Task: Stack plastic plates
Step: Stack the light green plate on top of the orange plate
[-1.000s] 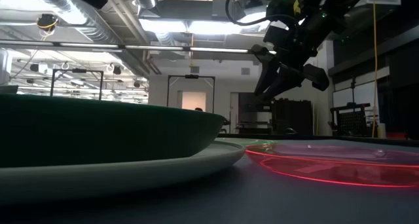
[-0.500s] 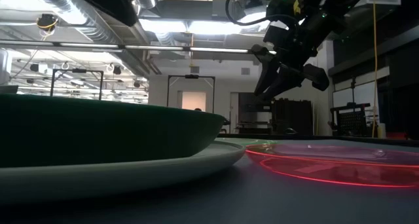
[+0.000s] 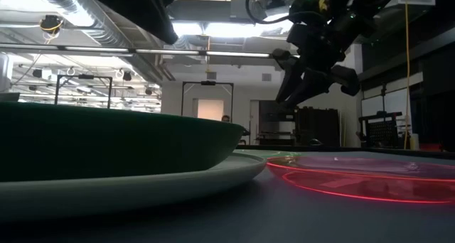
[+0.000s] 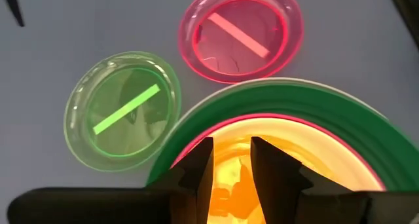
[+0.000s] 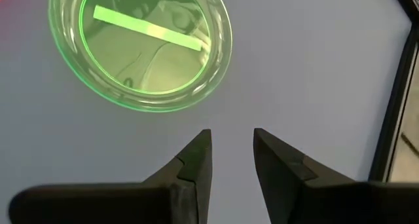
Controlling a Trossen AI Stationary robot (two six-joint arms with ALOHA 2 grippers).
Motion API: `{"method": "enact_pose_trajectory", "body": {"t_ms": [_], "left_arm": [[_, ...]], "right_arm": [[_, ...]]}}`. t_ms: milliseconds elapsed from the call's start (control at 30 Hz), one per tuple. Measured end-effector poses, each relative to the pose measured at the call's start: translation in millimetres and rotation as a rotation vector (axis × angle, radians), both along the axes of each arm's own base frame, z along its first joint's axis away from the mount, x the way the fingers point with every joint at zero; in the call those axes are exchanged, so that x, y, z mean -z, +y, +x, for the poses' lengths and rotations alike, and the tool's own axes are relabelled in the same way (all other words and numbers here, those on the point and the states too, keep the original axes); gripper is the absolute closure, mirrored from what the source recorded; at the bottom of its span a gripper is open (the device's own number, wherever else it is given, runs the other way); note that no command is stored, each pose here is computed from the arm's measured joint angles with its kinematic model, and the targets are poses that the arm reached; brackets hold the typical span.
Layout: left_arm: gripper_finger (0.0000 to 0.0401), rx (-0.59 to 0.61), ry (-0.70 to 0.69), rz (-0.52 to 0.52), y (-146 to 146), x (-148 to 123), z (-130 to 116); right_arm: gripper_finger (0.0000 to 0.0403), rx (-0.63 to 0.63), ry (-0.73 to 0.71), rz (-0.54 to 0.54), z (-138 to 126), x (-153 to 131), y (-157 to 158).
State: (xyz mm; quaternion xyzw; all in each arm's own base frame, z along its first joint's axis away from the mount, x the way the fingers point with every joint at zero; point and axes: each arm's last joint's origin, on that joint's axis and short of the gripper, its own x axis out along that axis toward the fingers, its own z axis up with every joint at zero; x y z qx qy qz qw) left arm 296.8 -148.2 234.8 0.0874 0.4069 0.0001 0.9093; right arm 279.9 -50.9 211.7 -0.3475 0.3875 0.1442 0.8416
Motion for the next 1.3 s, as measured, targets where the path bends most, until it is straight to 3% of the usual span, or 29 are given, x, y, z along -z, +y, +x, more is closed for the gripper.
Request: {"method": "enact_pose_trajectory", "body": {"t_ms": [300, 633, 900, 1100, 1300], "left_arm": [[0.0307, -0.065, 0.002, 0.007, 21.9, 0.0, 9.9], [0.0307, -0.079, 0.013, 0.059, 44.3, 0.1, 18.0], [0.0307, -0.111, 0.042, 0.084, 61.3, 1.6, 21.1], [0.0307, -0.110, 0.050, 0.103, 70.5, 1.6, 23.5], [0.0306, -0.122, 0.051, 0.105, 76.5, 1.5, 25.1]], "right_arm": [[0.0299, 0.111, -0.013, 0.096, 0.6, -0.6, -0.1], [0.0299, 0.329, -0.020, 0.253, 0.8, 0.1, -0.9], [0.0299, 0.460, 0.040, 0.385, 7.9, 18.2, -1.8], [0.0299, 0.433, 0.040, 0.376, 17.5, 31.0, -3.1], [0.0299, 0.167, 0.029, 0.346, 22.0, 33.3, 0.4]]}}
